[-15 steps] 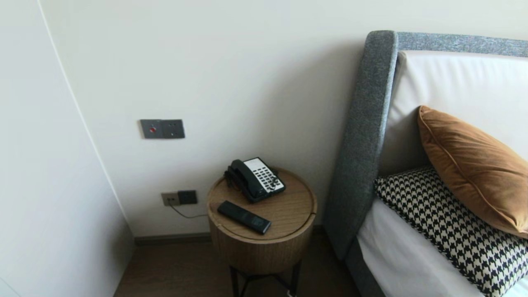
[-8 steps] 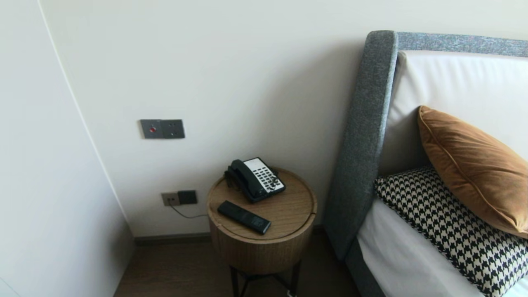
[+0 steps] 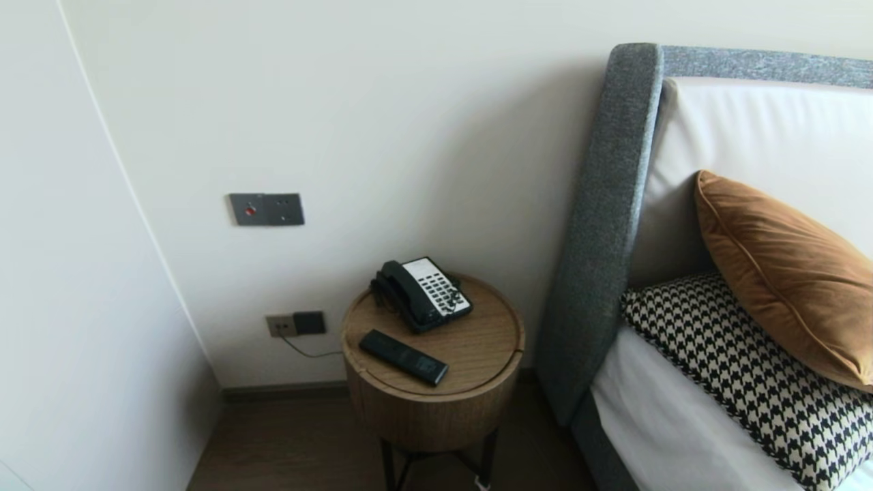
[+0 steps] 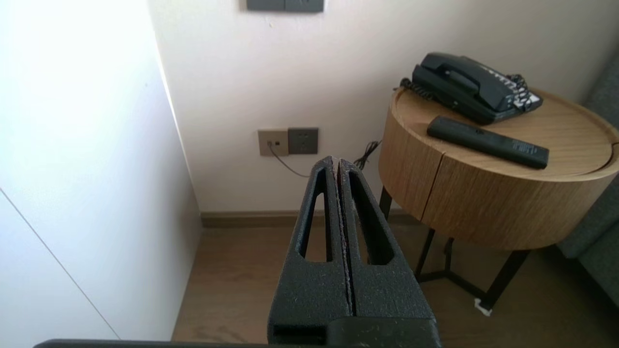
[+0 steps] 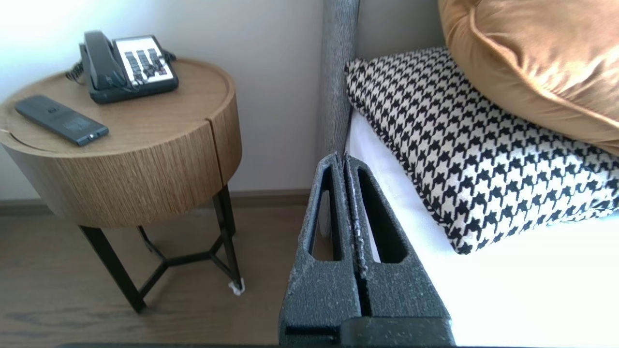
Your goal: Open the nightstand drawer
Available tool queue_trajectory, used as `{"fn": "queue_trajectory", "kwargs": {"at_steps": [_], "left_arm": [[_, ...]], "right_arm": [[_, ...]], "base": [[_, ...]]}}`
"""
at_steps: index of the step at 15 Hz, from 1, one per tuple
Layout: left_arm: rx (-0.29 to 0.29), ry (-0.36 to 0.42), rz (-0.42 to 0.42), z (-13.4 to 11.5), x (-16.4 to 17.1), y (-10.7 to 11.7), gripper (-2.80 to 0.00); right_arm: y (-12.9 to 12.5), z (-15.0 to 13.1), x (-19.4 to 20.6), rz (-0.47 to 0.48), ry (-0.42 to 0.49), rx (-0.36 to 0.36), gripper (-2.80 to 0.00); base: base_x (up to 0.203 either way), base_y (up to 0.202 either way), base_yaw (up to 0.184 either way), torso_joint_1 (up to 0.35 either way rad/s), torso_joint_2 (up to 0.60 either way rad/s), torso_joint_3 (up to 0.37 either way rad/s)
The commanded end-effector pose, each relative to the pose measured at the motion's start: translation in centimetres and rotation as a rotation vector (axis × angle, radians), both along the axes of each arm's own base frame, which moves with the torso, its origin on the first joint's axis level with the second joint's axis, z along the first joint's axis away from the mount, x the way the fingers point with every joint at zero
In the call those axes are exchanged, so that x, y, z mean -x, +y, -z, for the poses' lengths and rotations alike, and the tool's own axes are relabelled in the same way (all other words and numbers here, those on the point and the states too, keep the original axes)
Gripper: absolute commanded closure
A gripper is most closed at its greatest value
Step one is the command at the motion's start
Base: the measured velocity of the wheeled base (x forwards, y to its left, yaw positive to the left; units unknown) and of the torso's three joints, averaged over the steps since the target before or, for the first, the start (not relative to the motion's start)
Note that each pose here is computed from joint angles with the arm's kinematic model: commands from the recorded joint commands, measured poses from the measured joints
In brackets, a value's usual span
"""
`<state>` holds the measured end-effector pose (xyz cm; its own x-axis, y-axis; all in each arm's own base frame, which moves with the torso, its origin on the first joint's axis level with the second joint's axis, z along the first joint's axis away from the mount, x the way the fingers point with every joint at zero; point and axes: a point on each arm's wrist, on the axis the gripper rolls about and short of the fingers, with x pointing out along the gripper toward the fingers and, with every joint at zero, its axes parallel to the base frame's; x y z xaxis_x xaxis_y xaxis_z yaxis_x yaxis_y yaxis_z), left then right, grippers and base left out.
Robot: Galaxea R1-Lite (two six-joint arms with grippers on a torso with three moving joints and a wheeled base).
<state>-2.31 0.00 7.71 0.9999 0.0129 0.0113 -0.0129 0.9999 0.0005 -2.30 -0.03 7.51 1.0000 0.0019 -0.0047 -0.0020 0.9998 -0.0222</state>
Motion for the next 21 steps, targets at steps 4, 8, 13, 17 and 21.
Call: {"fn": "queue_trajectory", "kwargs": {"at_steps": [4,8,13,17,21], "left_arm": [[0.004,-0.001,-0.001,0.02,0.0,0.0,0.0],[0.002,-0.003,-0.001,-0.01,0.01,0.0,0.0],[0.004,-0.003,-0.001,-0.01,0.01,0.0,0.0],[0.01,-0.003,-0.001,-0.01,0.01,0.0,0.0],[0.008,-0.003,-0.001,-0.01,0.01,0.0,0.0]], "right_arm": [[0.0,0.02,0.04,0.0,-0.005,0.001,0.0],[0.0,0.02,0.04,-0.001,-0.005,0.001,0.0],[0.0,-0.06,0.05,-0.002,-0.009,0.001,0.0],[0.0,-0.06,0.05,-0.001,-0.009,0.001,0.0],[0.0,-0.06,0.05,-0.001,-0.009,0.001,0.0]], "base": [[0.0,0.0,0.0,0.001,0.0,-0.179],[0.0,0.0,0.0,0.004,0.0,-0.199],[0.0,0.0,0.0,0.003,0.0,-0.197],[0.0,0.0,0.0,0.006,0.0,-0.196],[0.0,0.0,0.0,0.005,0.0,-0.202]]}}
